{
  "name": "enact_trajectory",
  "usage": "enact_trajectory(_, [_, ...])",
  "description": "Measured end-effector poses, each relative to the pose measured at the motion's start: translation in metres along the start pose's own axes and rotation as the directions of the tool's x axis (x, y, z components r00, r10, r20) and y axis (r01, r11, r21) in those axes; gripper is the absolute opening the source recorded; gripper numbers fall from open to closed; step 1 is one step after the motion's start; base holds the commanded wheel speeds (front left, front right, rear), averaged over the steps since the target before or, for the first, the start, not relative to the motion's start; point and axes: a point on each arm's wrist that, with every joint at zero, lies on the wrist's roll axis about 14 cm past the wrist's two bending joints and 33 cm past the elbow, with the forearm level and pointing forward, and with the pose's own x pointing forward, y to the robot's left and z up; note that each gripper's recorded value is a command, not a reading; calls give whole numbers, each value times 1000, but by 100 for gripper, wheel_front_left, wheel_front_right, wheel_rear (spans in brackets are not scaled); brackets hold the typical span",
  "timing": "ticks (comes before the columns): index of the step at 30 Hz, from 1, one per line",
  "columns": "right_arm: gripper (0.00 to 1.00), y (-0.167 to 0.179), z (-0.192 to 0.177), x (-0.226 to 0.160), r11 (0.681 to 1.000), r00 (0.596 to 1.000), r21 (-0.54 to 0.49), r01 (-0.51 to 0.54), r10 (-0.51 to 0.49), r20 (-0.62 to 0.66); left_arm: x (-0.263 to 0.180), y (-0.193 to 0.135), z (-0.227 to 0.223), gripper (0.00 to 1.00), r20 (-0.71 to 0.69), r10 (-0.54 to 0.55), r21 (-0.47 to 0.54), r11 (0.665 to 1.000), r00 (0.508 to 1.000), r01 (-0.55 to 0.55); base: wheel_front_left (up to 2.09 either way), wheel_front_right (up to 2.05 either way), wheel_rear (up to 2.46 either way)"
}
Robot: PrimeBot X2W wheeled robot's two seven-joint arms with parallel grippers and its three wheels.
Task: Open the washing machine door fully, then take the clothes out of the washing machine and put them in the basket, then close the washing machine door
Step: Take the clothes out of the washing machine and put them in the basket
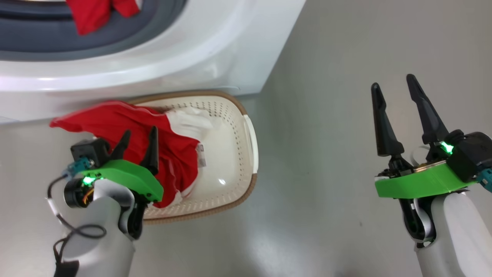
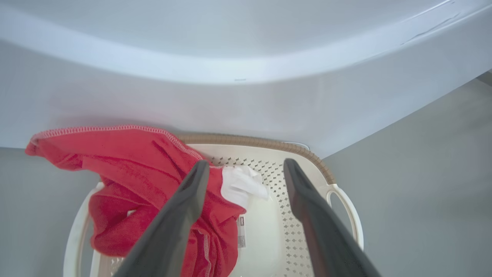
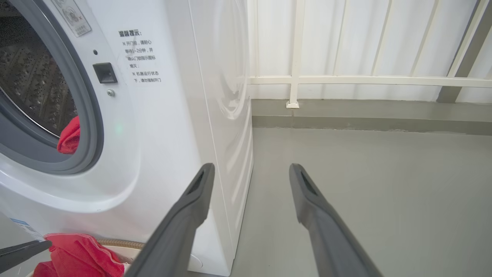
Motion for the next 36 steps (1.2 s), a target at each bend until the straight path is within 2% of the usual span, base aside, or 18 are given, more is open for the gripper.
enact_trajectory(6, [100,0,14,-7,1000,1000,-7,6,-6,27,-25,-6,48,100,174,-1,23,1000,985,-3,0,0,0])
enact_trajectory(16, [100,8,35,-24,1000,998,-7,-8,9,62,-83,-12,111,100,404,-8,78,997,915,-25,0,0,0])
enact_trajectory(29, [100,3,66,-65,999,992,-39,14,-9,123,-156,-30,142,100,543,-63,128,992,838,-9,0,0,0])
enact_trajectory(36, [100,4,76,-86,997,989,-73,17,-6,148,-184,-33,142,100,574,-66,145,989,816,-22,0,0,0])
